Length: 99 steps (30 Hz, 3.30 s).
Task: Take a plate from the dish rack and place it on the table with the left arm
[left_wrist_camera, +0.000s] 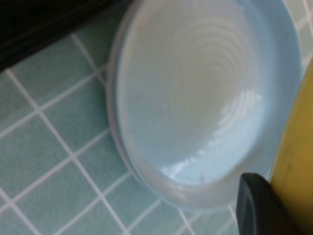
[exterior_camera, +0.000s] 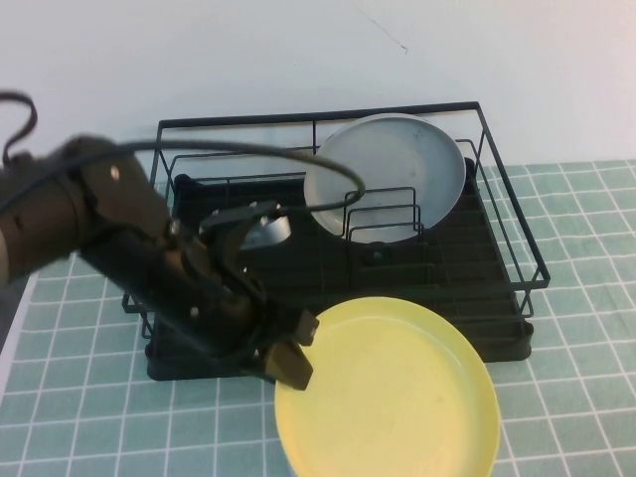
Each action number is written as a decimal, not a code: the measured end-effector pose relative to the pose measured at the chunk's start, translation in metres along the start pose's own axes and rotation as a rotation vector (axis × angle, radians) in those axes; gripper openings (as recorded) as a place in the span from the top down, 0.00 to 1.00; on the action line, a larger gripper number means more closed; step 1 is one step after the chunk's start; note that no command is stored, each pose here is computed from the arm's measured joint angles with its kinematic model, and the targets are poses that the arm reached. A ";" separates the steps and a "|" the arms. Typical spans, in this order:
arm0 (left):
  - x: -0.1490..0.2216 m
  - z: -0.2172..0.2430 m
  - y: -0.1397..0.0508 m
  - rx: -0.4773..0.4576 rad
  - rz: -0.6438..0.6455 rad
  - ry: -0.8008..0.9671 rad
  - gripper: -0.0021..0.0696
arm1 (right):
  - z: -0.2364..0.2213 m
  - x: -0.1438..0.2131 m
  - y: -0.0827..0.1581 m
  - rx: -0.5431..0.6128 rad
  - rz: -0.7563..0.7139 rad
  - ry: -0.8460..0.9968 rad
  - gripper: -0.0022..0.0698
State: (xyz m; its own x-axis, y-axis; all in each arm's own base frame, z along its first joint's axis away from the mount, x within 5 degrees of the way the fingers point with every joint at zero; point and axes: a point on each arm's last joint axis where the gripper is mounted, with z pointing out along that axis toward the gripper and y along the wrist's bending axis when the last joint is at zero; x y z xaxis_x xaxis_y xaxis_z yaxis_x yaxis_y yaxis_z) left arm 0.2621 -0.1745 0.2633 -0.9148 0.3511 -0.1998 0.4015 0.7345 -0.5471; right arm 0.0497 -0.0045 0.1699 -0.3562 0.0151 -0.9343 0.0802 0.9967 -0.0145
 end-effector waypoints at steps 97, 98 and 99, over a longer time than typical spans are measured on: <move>0.226 -0.148 -0.017 -0.590 0.199 -0.461 0.97 | 0.000 0.000 0.000 0.000 0.000 0.000 0.97; 0.225 -0.148 -0.016 -0.594 0.207 -0.507 0.97 | 0.000 0.000 0.000 0.000 0.000 0.000 0.97; 0.223 -0.149 -0.016 -0.596 0.212 -0.553 0.97 | 0.000 0.000 0.000 0.000 0.000 0.000 0.97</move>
State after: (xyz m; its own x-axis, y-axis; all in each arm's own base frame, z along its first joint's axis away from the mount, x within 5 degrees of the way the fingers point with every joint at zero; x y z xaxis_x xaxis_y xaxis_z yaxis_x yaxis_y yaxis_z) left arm 0.0583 -0.0214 0.3482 -0.6450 0.2952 -0.7048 0.3818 0.9235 0.0373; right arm 0.0497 -0.0045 0.1699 -0.3562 0.0151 -0.9343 0.0802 0.9967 -0.0145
